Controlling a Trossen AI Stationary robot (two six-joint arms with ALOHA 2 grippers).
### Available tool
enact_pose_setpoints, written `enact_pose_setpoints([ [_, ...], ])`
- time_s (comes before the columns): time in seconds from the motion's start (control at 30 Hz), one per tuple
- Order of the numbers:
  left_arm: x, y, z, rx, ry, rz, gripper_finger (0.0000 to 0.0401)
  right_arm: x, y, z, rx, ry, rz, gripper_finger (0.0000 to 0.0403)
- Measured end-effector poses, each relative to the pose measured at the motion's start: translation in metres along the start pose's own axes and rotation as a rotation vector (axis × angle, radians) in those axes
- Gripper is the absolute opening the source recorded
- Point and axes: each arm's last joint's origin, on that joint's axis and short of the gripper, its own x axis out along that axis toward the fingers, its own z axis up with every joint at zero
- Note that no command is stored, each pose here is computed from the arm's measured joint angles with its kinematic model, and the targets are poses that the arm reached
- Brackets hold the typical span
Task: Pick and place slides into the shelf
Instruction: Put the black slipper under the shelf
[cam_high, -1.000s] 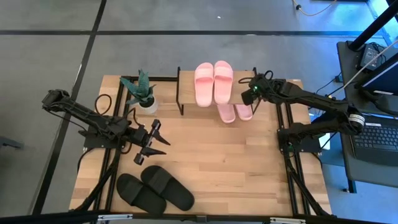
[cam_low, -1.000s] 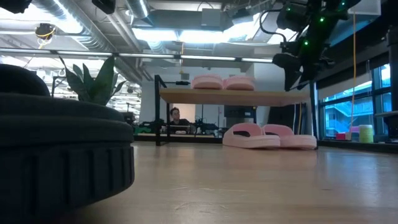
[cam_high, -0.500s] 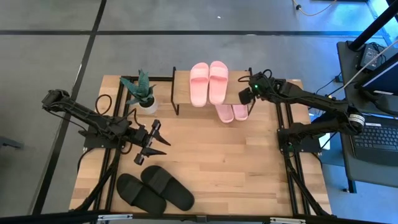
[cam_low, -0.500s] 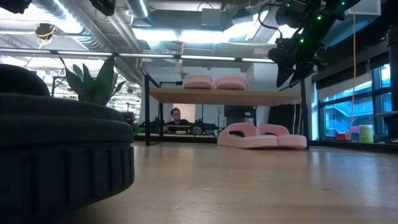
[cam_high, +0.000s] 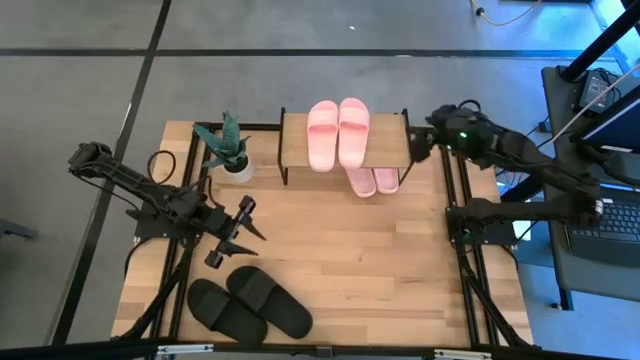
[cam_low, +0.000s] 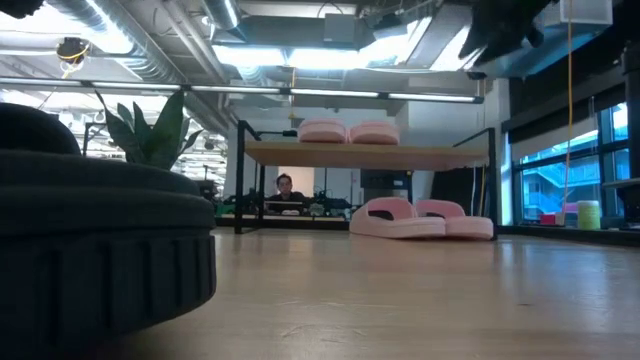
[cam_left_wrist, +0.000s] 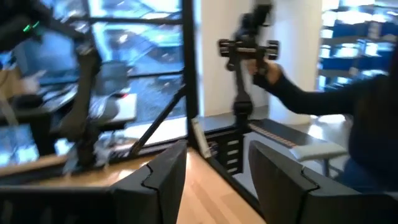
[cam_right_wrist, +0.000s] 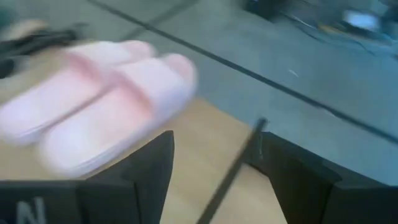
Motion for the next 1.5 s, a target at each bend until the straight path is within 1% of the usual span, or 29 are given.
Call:
enact_pose_setpoints([
  [0.1,-0.001,-0.008,0.004,0.092,-0.038,-0.051,0.0166,-0.018,0.006,-0.005,-0.062,-0.032,0.145,0.0242],
  [0.17,0.0,-0.014,0.005,0.143,-0.026,-0.076,0.0166,-0.024,0.012,-0.013,-0.095,-0.034,0.209,0.0242],
  [0.23,0.003,-0.02,0.009,0.123,0.032,-0.048,0.0166,-0.027,0.017,-0.021,-0.121,-0.026,0.255,0.0242],
  [0.33,0.011,-0.03,0.011,0.087,0.205,0.067,0.0166,-0.025,0.026,-0.035,-0.132,0.004,0.298,0.0242],
  [0.4,0.02,-0.038,0.012,0.077,0.296,0.131,0.0166,-0.019,0.033,-0.047,-0.144,0.03,0.318,0.0242],
  [0.5,0.032,-0.051,0.021,0.052,0.367,0.162,0.0166,-0.006,0.045,-0.067,-0.153,0.039,0.347,0.0242],
  [0.6,0.043,-0.065,0.028,-0.016,0.414,0.193,0.0166,0.006,0.055,-0.084,-0.15,0.014,0.382,0.0242],
  [0.73,0.059,-0.08,0.032,-0.109,0.509,0.307,0.0166,0.015,0.062,-0.101,-0.151,-0.006,0.407,0.0242],
  [0.83,0.075,-0.089,0.034,-0.156,0.588,0.378,0.0166,0.018,0.062,-0.106,-0.158,0.005,0.403,0.0242],
  [1.13,0.126,-0.117,0.048,-0.25,0.734,0.493,0.0166,0.025,0.063,-0.118,-0.154,0.007,0.402,0.0242],
  [1.27,0.142,-0.125,0.044,-0.295,0.83,0.564,0.0166,0.028,0.065,-0.128,-0.159,0.005,0.413,0.0242],
  [1.37,0.152,-0.129,0.042,-0.322,0.87,0.62,0.0166,0.028,0.068,-0.134,-0.161,-0.004,0.438,0.0242],
  [1.5,0.164,-0.135,0.037,-0.348,0.9,0.667,0.0166,0.026,0.072,-0.138,-0.177,-0.003,0.464,0.0242],
])
